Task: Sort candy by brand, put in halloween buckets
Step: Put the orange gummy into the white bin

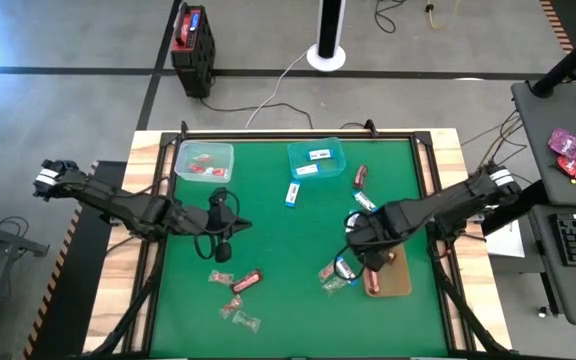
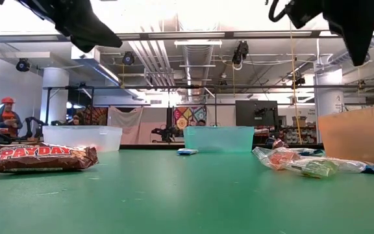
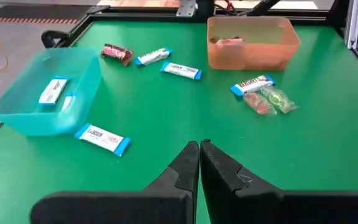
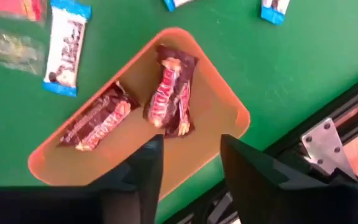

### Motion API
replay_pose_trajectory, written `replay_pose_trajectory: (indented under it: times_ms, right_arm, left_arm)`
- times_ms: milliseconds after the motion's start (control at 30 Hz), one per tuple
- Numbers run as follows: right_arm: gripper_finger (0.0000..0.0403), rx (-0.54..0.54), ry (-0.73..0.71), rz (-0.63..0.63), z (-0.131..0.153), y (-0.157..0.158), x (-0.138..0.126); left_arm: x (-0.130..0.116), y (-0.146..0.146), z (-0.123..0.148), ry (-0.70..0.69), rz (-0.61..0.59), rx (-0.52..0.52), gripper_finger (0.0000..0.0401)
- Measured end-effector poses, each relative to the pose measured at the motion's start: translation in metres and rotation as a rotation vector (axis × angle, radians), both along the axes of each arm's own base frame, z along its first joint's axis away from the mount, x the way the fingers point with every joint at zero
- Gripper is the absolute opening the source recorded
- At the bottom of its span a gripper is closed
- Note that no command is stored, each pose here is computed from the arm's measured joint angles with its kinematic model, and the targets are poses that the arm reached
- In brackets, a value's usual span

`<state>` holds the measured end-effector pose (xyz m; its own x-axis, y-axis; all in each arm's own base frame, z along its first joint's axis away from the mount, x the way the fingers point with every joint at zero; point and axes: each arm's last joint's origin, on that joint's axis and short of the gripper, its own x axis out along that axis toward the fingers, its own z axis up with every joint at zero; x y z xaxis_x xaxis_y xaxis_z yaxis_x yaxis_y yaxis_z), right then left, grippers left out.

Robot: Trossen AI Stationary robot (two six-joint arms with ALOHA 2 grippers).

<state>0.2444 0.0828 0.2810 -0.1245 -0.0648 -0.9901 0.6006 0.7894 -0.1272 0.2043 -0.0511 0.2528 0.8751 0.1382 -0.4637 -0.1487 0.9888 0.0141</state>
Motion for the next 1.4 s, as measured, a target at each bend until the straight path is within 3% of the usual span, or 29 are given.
replay_pose_trajectory:
  times_ms: [67, 167, 333, 500, 867, 1233, 1400]
  right_arm:
    - [0.0171, -0.002, -0.023, 0.006, 0.000, 0.001, 0.002]
    - [0.0185, -0.013, -0.177, 0.089, -0.001, 0.005, 0.015]
    - [0.0189, 0.021, -0.475, 0.438, -0.010, 0.021, 0.050]
    - [0.0177, 0.008, -0.416, 0.663, -0.045, 0.030, 0.070]
    - [0.0173, 0.057, -0.171, 0.766, -0.121, 0.039, 0.092]
    - [0.0167, 0.045, -0.259, 0.749, -0.123, 0.033, 0.106]
    - [0.0131, 0.043, -0.260, 0.764, -0.128, 0.030, 0.109]
  left_arm:
    - [0.000, -0.001, -0.003, 0.024, -0.008, -0.023, 0.0000]
    - [0.002, -0.003, -0.007, 0.060, -0.066, -0.059, 0.0000]
    - [0.005, -0.007, -0.014, 0.108, -0.104, -0.118, 0.0000]
    - [0.010, -0.008, -0.021, 0.140, -0.087, -0.134, 0.0000]
    - [0.015, -0.011, -0.021, 0.104, -0.114, -0.125, 0.0000]
    - [0.018, -0.010, -0.016, 0.049, -0.108, -0.089, 0.0000]
    - [0.018, -0.010, -0.016, 0.046, -0.091, -0.079, 0.0000]
